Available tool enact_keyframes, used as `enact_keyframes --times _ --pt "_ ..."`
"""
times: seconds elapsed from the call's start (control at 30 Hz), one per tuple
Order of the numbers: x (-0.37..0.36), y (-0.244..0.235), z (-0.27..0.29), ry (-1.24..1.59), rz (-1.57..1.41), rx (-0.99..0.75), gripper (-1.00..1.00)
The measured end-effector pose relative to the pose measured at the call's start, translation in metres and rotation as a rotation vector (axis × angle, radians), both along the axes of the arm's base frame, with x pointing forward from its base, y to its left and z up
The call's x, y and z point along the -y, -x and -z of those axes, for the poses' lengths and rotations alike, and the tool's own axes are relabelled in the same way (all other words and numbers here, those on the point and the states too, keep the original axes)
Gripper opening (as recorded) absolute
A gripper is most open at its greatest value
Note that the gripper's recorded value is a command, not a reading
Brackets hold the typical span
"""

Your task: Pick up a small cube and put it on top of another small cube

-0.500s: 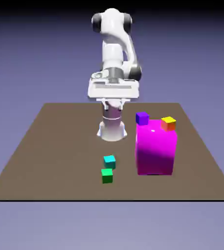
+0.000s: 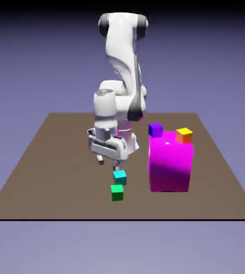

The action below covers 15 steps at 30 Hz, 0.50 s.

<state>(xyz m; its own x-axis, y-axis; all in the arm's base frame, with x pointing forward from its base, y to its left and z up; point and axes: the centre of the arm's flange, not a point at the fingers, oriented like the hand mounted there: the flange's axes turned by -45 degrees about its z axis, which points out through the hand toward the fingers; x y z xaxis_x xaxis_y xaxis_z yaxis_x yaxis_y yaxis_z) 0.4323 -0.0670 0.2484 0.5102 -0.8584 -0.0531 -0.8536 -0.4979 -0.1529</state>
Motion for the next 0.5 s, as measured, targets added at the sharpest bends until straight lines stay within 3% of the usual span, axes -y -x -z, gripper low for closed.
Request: enact_keyframes --times 0.2,0.43,0.47,0.5 --pt "0.007 0.007 0.065 -0.232 0.364 -0.242 0.0" --pt "-0.01 0.01 0.132 -0.232 0.364 -0.242 0.0" --pt "-0.01 0.01 0.132 -0.232 0.364 -0.242 -1.0" --pt "-0.01 0.01 0.132 -0.232 0.364 -0.242 -1.0"
